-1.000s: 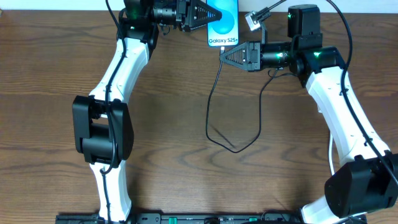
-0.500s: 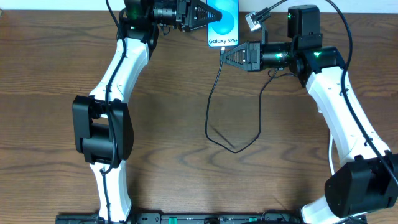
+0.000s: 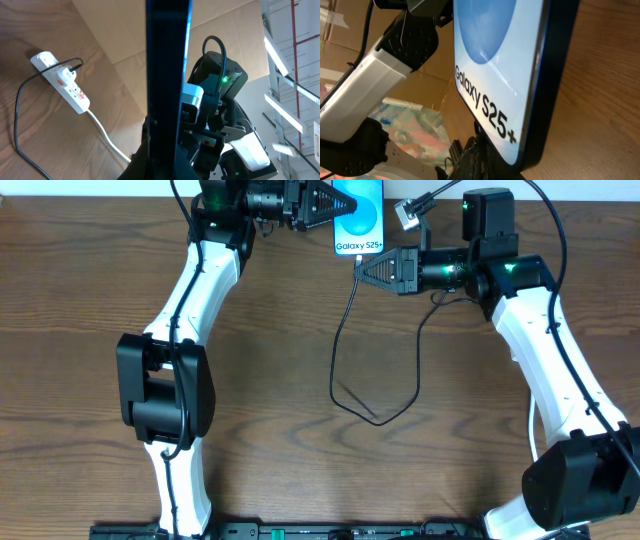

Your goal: Plug charger to phone and switch on socket

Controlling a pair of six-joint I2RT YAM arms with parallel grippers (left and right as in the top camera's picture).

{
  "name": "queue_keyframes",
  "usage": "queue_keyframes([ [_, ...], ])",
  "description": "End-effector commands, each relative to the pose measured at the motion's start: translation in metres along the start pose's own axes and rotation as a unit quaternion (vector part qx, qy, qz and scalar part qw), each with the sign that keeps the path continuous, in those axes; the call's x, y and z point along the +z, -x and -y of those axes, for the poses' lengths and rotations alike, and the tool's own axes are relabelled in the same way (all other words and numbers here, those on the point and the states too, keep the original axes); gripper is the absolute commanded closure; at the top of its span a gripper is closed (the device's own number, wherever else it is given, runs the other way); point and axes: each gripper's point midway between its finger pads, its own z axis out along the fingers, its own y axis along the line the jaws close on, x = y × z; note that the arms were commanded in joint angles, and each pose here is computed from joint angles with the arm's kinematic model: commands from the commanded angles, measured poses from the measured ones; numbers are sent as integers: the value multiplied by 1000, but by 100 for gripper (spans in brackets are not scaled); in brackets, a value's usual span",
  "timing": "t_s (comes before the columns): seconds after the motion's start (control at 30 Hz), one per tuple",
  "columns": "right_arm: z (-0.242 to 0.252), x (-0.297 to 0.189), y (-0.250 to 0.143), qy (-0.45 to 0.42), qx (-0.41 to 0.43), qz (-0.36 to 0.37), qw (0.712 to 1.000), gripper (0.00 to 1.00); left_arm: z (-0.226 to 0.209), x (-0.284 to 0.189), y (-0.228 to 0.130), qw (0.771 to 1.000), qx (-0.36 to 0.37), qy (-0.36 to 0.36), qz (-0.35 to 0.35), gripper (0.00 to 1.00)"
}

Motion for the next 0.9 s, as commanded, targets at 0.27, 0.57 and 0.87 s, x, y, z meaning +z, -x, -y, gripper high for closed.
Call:
queue_keyframes([
  [0.27, 6, -4, 5, -14, 5, 10, 1000, 99, 30, 8, -6, 999, 36, -11, -23, 93],
  [0.57, 12, -15, 10, -18, 10, 22, 1000, 99, 30, 8, -6, 999, 36, -11, -23, 93],
  [0.87, 11, -15, 12, -16, 6, 23, 1000, 99, 30, 8, -6, 999, 36, -11, -23, 93],
])
